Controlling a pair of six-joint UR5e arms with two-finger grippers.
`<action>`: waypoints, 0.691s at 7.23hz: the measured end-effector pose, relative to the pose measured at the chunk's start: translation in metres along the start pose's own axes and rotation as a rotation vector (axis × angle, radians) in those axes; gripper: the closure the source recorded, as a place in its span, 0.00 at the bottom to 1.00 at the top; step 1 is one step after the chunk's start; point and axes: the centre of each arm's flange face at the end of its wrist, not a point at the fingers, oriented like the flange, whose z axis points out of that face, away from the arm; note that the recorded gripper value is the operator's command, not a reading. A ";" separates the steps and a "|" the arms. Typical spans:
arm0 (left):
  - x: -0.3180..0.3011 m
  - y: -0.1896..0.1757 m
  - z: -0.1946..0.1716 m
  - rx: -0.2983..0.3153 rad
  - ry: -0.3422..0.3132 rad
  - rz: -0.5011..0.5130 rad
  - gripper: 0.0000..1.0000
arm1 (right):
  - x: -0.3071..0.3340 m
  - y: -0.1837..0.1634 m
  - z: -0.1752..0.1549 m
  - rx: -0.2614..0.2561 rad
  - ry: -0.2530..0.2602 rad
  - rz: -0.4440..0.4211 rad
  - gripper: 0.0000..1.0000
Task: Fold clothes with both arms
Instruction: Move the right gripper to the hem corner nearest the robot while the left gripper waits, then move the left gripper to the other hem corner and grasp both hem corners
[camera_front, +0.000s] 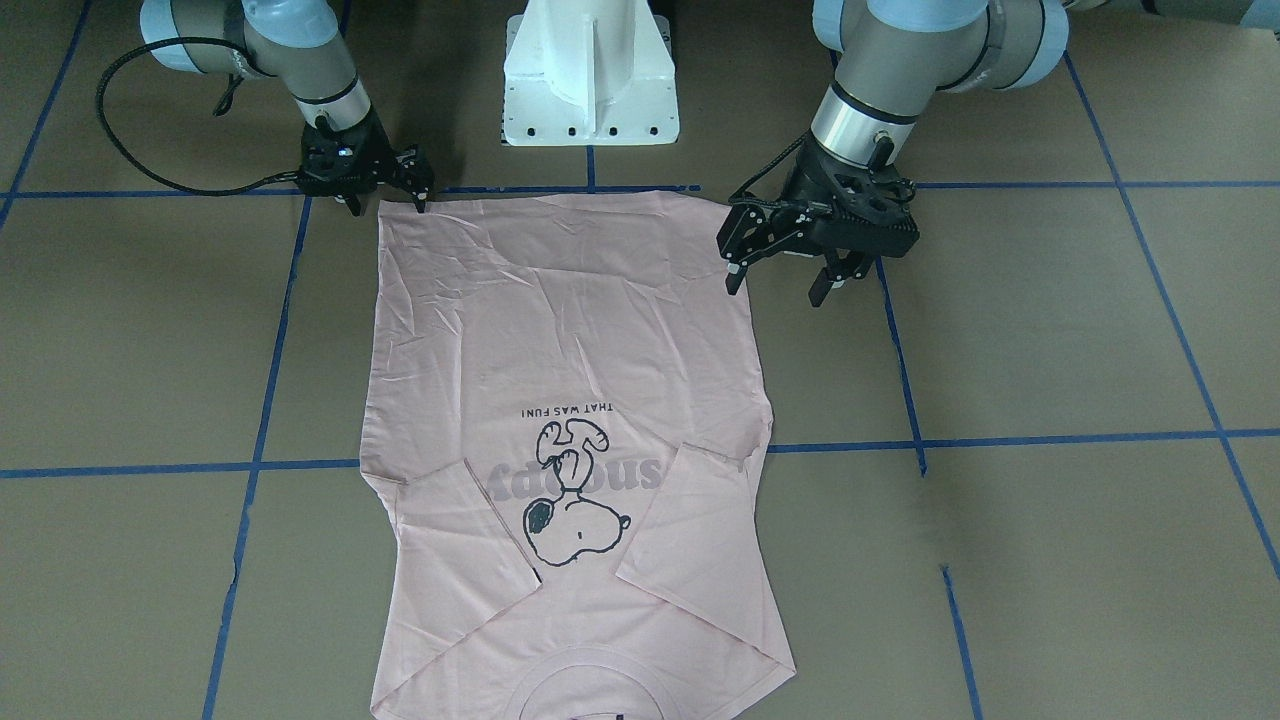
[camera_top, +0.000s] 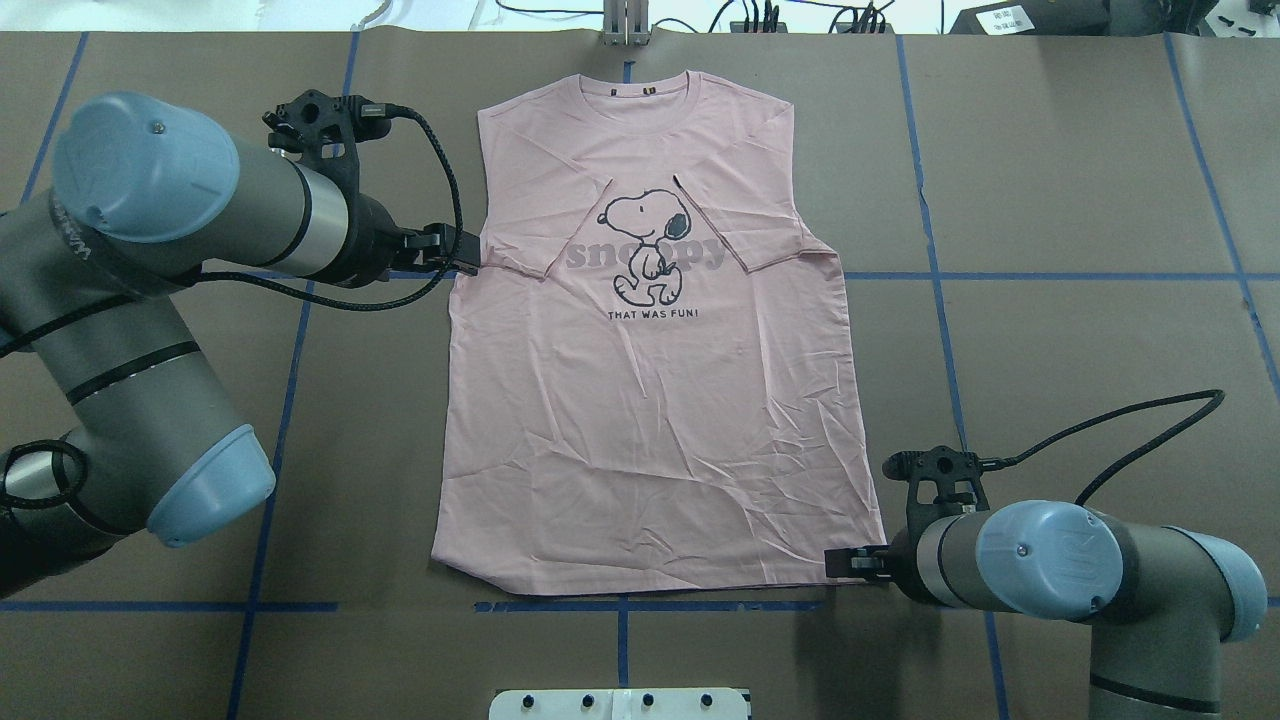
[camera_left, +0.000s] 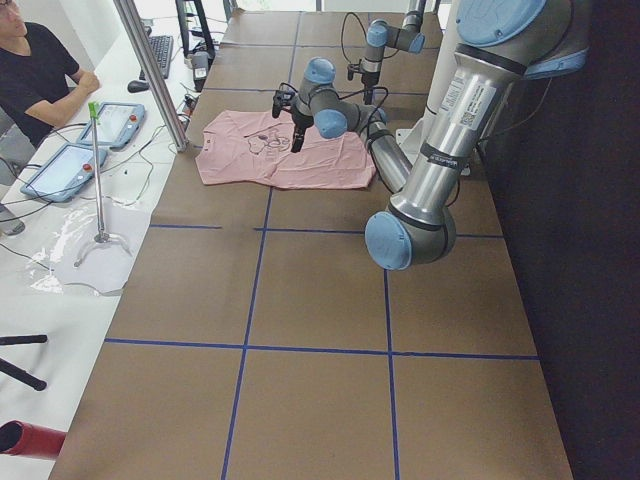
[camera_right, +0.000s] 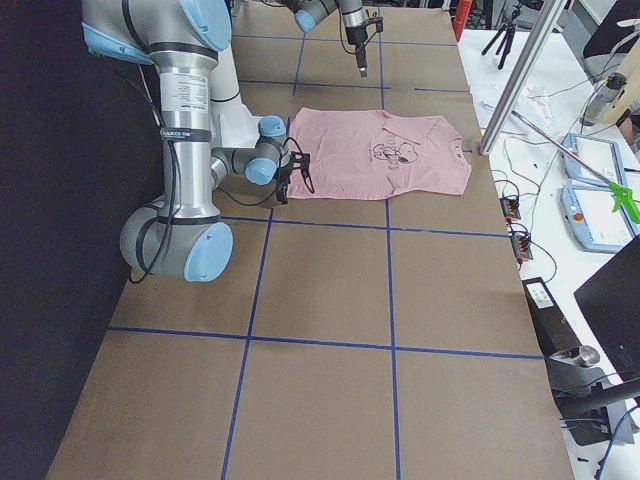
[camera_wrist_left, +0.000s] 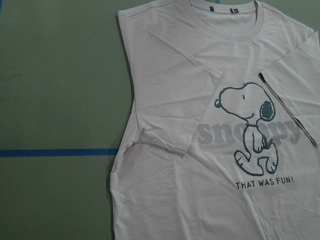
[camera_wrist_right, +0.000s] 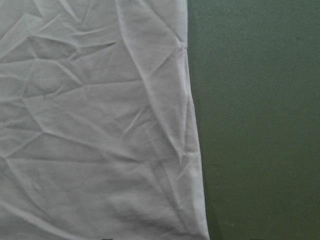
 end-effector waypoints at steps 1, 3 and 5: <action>-0.001 0.000 0.000 0.000 -0.001 0.000 0.00 | -0.005 -0.001 0.000 -0.002 0.008 0.001 0.35; -0.001 0.000 0.001 -0.001 -0.002 0.000 0.00 | -0.009 -0.001 0.000 -0.006 0.012 0.001 0.62; 0.000 0.000 0.000 0.000 -0.001 0.001 0.00 | -0.009 0.000 0.000 -0.010 0.014 0.001 0.88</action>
